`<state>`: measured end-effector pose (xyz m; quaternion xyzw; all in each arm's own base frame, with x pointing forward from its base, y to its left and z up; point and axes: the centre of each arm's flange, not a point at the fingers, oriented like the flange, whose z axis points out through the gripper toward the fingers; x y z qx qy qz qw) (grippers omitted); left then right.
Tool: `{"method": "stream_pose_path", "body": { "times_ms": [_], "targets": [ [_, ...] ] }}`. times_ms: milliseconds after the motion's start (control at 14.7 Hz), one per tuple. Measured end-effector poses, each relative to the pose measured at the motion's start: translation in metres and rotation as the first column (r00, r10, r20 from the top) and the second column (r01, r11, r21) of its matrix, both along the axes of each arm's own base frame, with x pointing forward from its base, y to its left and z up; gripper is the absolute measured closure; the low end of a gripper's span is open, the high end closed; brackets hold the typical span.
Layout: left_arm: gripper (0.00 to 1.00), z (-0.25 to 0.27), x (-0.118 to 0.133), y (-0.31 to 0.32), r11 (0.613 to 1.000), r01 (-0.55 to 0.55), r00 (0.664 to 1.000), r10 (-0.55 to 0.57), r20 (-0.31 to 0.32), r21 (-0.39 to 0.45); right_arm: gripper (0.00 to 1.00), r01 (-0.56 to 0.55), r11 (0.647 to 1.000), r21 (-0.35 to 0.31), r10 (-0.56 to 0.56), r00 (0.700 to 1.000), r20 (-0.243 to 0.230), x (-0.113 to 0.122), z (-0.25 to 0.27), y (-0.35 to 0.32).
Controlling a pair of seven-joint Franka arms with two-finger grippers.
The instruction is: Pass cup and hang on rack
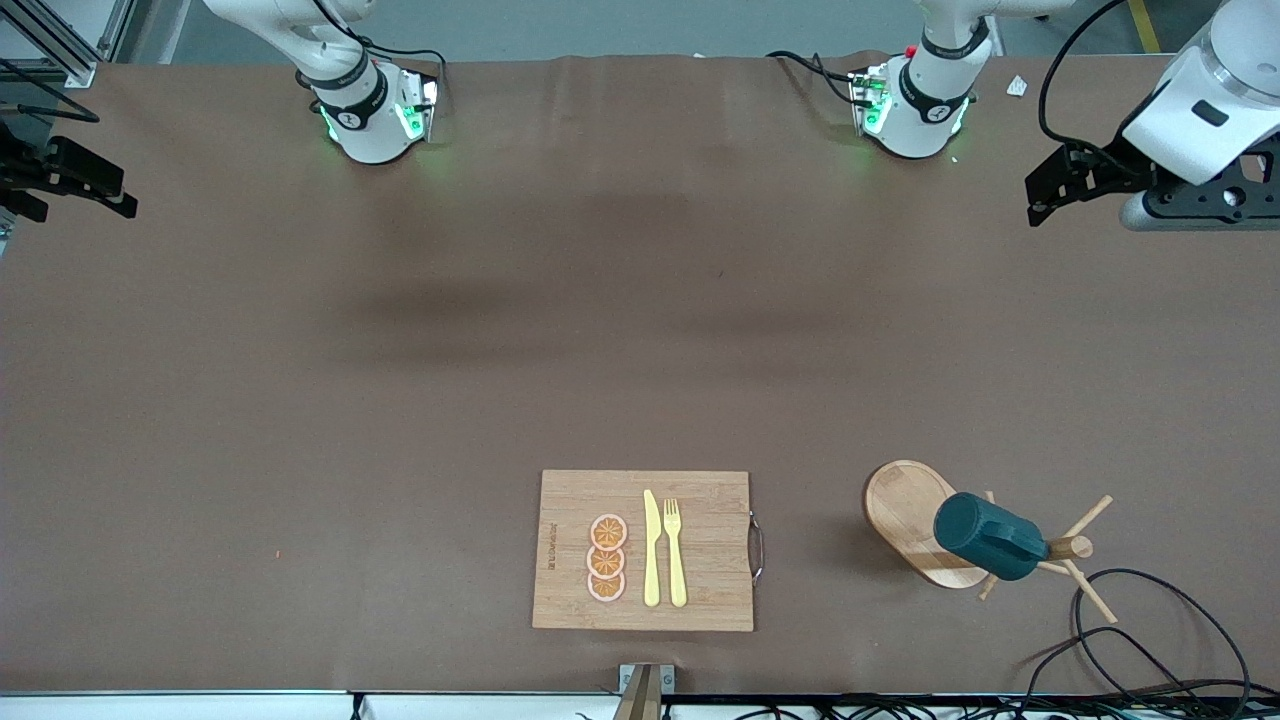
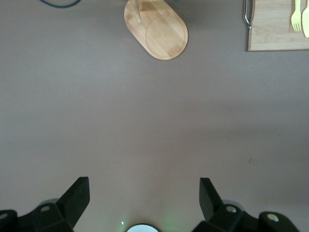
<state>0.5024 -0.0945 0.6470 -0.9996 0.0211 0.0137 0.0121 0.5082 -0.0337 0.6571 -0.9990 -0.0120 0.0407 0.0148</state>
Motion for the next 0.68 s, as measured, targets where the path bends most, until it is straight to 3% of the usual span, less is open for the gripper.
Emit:
{"method": "stream_pose_path", "body": {
  "times_ms": [273, 682],
  "targets": [
    [0.0, 0.007, -0.014, 0.013, 1.0, -0.022, 1.0, 0.022, 0.011, -0.002, 0.0, 0.0, 1.0, 0.0, 0.0, 1.0, 0.0, 0.0, 0.0, 0.0],
    [0.0, 0.007, -0.012, 0.015, 1.0, -0.028, 1.0, 0.028, 0.013, -0.004, 0.0, 0.0, 1.0, 0.0, 0.0, 1.0, 0.0, 0.0, 0.0, 0.0]
  ]
}}
